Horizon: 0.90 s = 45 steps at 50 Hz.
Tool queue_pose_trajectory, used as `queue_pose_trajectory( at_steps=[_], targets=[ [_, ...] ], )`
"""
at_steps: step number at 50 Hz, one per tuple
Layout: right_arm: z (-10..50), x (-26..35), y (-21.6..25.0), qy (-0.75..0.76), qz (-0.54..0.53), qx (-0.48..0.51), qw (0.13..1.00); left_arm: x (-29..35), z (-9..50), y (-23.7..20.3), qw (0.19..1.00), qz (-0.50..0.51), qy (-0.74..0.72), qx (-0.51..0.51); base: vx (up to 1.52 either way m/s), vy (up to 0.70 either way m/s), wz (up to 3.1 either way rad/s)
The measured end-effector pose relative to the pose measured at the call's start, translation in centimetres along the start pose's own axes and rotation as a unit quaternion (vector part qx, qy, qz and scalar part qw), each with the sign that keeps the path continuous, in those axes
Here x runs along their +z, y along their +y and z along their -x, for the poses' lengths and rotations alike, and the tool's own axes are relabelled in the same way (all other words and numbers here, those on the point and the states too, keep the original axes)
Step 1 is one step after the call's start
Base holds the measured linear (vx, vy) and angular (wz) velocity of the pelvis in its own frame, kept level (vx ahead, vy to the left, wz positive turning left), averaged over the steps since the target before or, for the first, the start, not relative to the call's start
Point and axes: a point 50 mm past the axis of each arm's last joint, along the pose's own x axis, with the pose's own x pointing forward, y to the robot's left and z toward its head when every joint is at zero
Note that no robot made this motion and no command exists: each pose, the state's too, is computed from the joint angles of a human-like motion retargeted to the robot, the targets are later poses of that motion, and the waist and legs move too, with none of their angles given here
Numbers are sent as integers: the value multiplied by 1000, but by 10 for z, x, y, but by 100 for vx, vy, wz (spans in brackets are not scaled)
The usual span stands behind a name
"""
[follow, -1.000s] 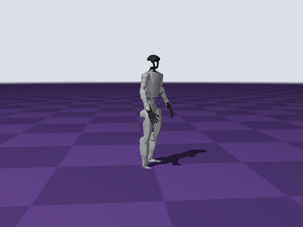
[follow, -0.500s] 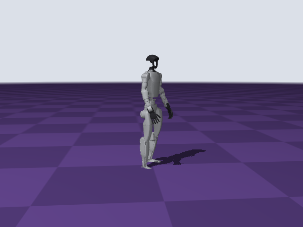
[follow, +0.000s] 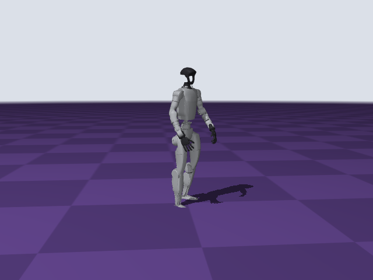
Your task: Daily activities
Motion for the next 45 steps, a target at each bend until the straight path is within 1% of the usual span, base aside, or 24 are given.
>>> queue_pose_trajectory(
  at_steps=[5, 10, 15, 18, 22, 26, 31, 35, 38, 41, 45],
  targets=[
    [11, 5, -29, -26, 34, -23, 999, 41, -19, 13, 987, -145, -30, -56, -1, -2, -25],
    [23, 11, -67, -35, 87, -64, 994, 72, -35, 31, 962, -262, -13, -80, 0, -2, -26],
    [36, 16, -97, -45, 114, -111, 986, 98, -43, 53, 944, -323, 3, -68, 1, -2, -26],
    [42, 21, -103, -61, 115, -131, 983, 110, -45, 64, 939, -340, 5, -57, 1, -2, -29],
    [47, 26, -101, -86, 112, -137, 980, 122, -45, 74, 934, -354, 6, -50, 0, -1, -30],
    [48, 30, -89, -106, 108, -123, 981, 133, -44, 81, 930, -364, -5, -45, -1, 0, -28],
    [47, 40, -70, -139, 100, -101, 980, 171, -36, 92, 923, -375, -88, -6, -1, 0, -22],
    [51, 61, -64, -199, 90, -124, 968, 208, -12, 103, 902, -367, -218, 61, 0, 0, -14],
    [60, 90, -67, -274, 74, -176, 942, 225, 26, 116, 870, -337, -332, 140, 1, 1, -6],
    [73, 124, -70, -362, 46, -229, 902, 222, 63, 125, 839, -287, -406, 221, 1, 2, -23],
    [96, 173, -74, -480, 5, -276, 833, 197, 91, 130, 824, -216, -431, 299, 0, 1, -28]
  ],
)
